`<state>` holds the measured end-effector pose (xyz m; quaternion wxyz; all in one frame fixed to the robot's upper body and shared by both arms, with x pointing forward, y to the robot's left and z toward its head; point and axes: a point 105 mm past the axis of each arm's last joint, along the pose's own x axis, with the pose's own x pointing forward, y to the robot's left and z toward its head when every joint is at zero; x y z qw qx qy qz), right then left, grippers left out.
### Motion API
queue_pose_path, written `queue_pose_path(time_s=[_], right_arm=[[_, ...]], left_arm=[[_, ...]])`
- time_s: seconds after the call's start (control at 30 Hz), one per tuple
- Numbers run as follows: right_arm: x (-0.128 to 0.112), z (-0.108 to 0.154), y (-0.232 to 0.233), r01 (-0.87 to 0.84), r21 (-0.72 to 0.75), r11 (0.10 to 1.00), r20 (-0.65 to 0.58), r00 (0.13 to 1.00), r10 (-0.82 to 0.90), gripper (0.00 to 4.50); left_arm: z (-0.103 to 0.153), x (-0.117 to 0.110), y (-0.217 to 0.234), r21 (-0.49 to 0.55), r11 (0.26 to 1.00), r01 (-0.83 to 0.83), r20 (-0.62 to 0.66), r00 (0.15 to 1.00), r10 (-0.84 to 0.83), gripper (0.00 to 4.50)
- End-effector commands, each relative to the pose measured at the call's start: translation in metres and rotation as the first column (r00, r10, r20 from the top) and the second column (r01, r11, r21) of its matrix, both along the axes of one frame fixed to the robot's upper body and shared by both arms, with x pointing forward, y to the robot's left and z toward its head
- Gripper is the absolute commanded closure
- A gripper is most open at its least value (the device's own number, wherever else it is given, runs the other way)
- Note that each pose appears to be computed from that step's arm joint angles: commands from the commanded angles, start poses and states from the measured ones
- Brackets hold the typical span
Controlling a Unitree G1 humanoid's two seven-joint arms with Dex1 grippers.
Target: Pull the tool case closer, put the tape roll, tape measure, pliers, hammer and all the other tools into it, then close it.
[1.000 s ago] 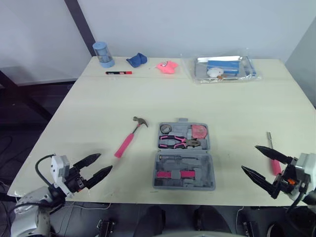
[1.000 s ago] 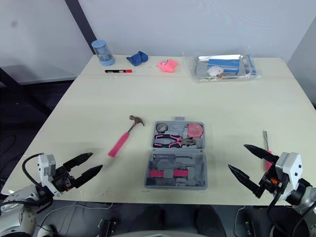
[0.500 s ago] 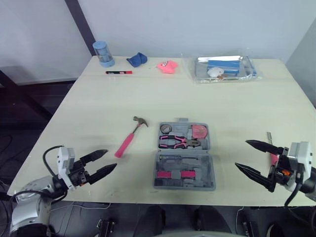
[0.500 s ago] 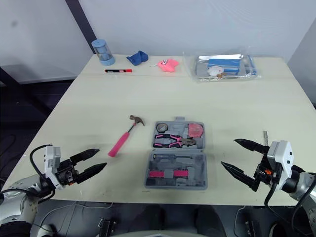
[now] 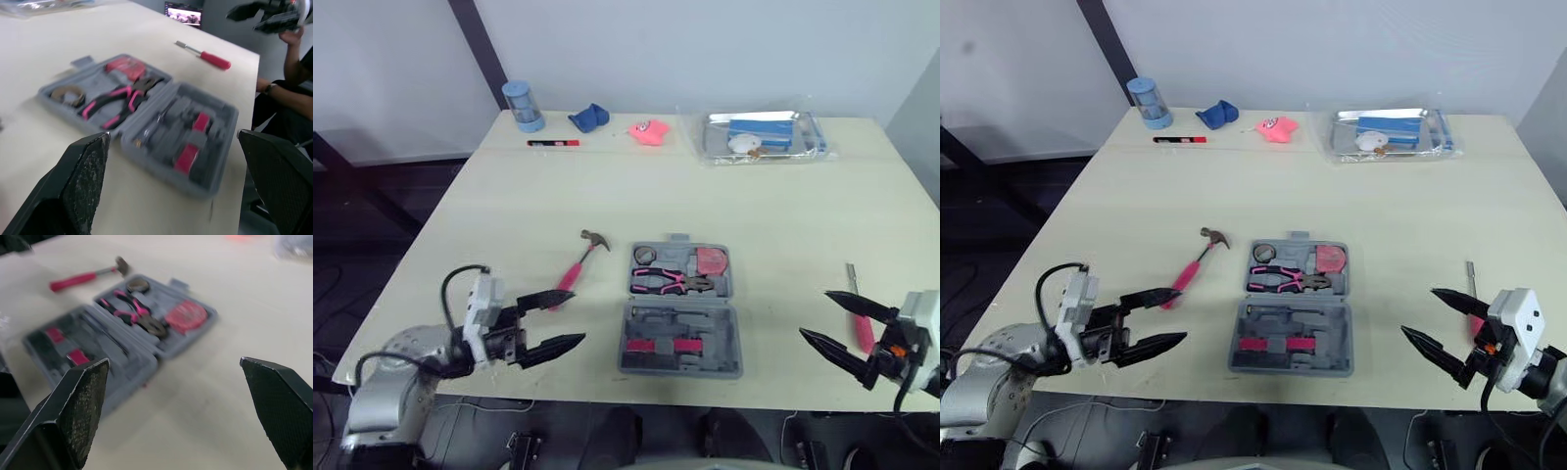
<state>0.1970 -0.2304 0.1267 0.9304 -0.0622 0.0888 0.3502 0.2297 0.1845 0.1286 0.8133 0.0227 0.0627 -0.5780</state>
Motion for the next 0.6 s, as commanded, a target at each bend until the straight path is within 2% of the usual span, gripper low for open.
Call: queue_pose_path(time_s=[0.03,0.27,0.4,0.5,0.6], right_arm=[[0.0,0.004,-0.014,0.088,-0.027,0.996,0.011,0.996,-0.088,0.0],[0.004,-0.008,-0.039,0.281,-0.069,0.957,-0.042,0.958,-0.284,0.0],[0.016,-0.007,-0.056,0.405,-0.094,0.91,-0.043,0.911,-0.41,0.0],[0.021,-0.002,-0.053,0.392,-0.077,0.917,-0.026,0.918,-0.395,0.0],[0.024,0.017,-0.03,0.252,-0.018,0.967,0.088,0.964,-0.25,0.0]], left_arm=[[0.014,-0.002,-0.017,0.001,0.998,0.06,0.019,0.998,-0.06,0.08],[0.032,0.003,-0.048,0.016,0.985,0.173,0.059,0.983,-0.174,0.08],[0.042,0.006,-0.062,0.014,0.974,0.228,0.081,0.97,-0.228,0.08],[0.046,0.011,-0.067,0.019,0.972,0.232,0.089,0.968,-0.233,0.08],[0.048,0.02,-0.066,-0.014,0.989,0.146,0.071,0.987,-0.144,0.08]])
